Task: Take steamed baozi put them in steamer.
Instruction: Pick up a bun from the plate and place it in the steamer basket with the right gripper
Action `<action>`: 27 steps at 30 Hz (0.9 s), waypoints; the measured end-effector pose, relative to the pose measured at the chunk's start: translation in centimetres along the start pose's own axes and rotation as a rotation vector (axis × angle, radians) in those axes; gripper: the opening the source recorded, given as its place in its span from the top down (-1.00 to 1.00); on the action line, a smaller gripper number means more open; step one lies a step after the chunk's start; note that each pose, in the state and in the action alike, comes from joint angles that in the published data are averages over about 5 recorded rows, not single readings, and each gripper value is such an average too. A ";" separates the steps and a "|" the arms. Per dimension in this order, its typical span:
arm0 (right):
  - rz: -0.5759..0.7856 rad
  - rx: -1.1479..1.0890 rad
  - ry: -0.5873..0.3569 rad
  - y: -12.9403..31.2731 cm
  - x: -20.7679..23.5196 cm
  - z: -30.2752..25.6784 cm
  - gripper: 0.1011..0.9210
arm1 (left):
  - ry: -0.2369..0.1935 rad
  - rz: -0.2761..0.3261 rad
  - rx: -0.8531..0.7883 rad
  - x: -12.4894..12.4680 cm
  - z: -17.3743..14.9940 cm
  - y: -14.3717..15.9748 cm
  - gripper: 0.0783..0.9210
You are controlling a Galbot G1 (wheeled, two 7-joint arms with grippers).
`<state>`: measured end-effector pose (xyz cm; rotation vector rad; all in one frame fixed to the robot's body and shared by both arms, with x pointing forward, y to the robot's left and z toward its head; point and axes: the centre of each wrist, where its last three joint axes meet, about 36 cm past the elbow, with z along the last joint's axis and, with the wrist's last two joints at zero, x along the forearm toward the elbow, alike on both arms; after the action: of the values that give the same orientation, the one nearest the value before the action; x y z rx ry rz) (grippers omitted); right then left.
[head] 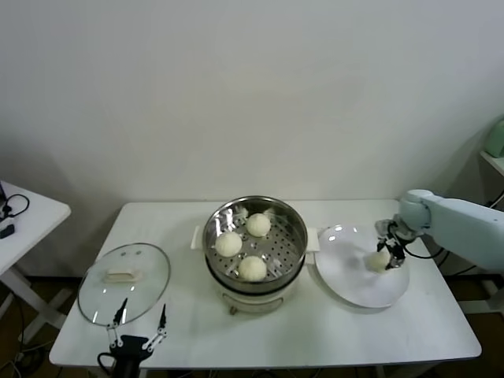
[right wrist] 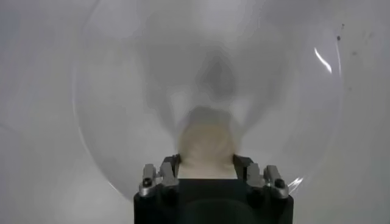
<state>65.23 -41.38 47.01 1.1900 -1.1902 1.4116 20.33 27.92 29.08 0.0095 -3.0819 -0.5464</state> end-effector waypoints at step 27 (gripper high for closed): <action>0.129 0.118 -0.217 -2.7 24.3 -10.7 -0.04 | -0.023 -0.007 0.012 0.3 -0.7 0.0 -0.77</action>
<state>63.79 -29.13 70.67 1.3976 -1.3692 1.4945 20.00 27.68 29.76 0.0138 -3.1082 -0.5317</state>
